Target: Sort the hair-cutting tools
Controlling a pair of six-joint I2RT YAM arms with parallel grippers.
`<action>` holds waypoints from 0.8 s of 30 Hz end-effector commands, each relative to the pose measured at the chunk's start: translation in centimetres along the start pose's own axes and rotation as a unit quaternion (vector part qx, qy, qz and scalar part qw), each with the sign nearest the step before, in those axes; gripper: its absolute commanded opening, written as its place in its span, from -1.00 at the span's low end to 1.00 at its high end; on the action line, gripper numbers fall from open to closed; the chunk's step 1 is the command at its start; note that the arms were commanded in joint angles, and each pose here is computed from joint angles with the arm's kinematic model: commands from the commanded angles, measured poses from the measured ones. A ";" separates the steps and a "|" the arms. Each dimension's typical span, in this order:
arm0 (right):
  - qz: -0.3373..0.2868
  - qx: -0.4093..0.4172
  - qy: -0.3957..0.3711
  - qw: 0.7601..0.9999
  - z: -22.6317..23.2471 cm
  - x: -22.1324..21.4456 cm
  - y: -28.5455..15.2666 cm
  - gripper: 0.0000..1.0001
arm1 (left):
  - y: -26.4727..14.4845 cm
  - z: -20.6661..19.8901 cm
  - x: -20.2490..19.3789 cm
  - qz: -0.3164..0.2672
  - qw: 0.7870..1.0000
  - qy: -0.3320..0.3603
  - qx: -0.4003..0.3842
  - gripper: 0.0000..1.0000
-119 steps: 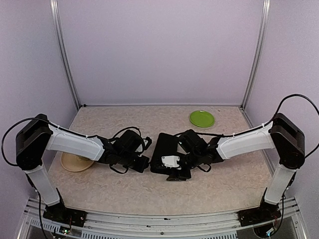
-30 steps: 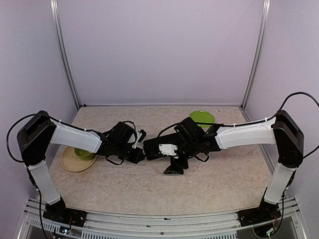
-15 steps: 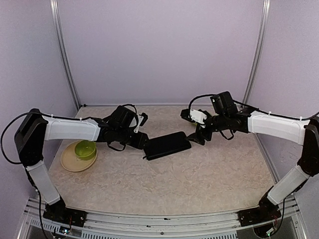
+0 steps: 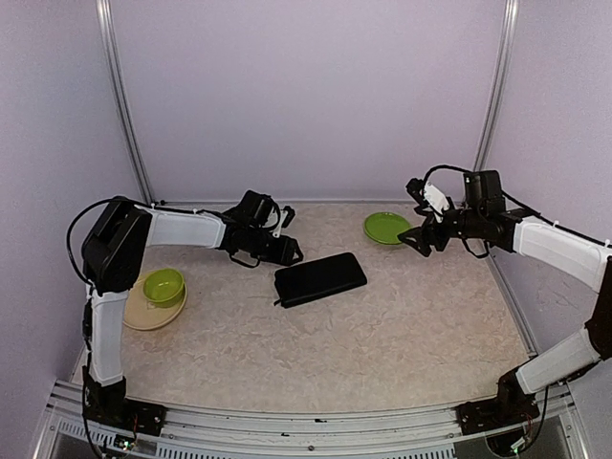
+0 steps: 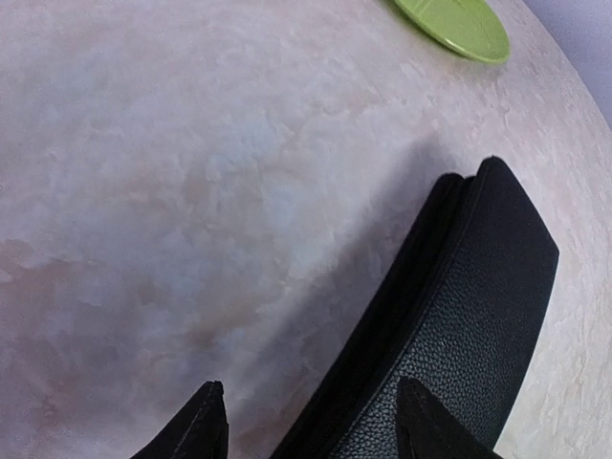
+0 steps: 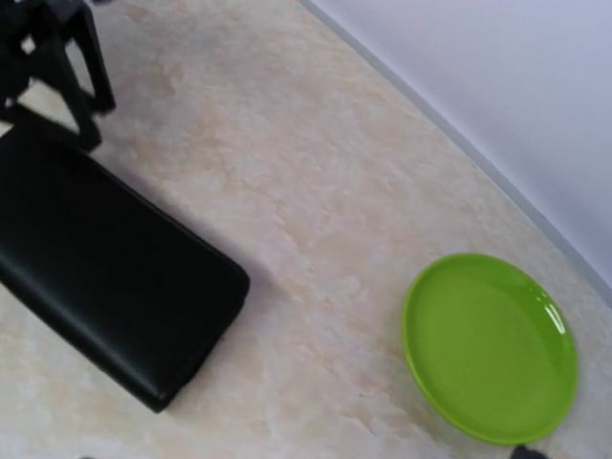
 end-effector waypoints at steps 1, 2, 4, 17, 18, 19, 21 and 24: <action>-0.020 -0.006 -0.007 1.000 0.0 0.5 -0.8 0.84 | 0.1 -2.3 -1.3 0.020 0.997 -0.005 -0.077 0.15; -0.019 -0.017 -0.004 1.000 -0.3 0.6 -0.9 0.87 | 0.0 -2.9 -1.7 0.024 0.996 -0.004 -0.083 0.15; -0.021 -0.035 0.010 0.999 -1.1 0.5 -1.1 0.88 | -0.4 -4.0 -2.4 0.028 0.995 0.000 -0.098 0.15; -0.089 -0.182 0.100 0.974 -4.7 3.1 -5.7 0.99 | -6.5 -8.4 -2.2 0.025 0.997 0.057 -0.048 0.12; -0.098 -0.188 0.102 0.972 -4.8 3.8 -6.3 0.99 | -7.9 -7.8 -1.3 0.008 0.998 0.059 -0.029 0.13; -0.106 -0.192 0.102 0.970 -4.8 4.4 -6.8 0.99 | -9.6 -7.4 -0.4 -0.014 0.998 0.061 -0.010 0.13; -0.114 -0.198 0.104 0.968 -4.8 5.6 -7.7 0.99 | -13.2 -6.1 1.6 -0.061 0.995 0.060 0.044 0.15; -0.133 -0.212 0.102 0.963 -4.8 7.5 -9.2 0.99 | -18.3 -4.3 3.8 -0.128 0.985 0.050 0.104 0.19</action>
Point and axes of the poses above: each gripper's point midway between its finger pads, its own y axis out along the fingers, its own z axis along the line the jaws close on, x = y × z, the point moved 10 cm from there along -y, back along the fingers, and after that the axes turned 11 degrees about y, right-handed, at the moved point
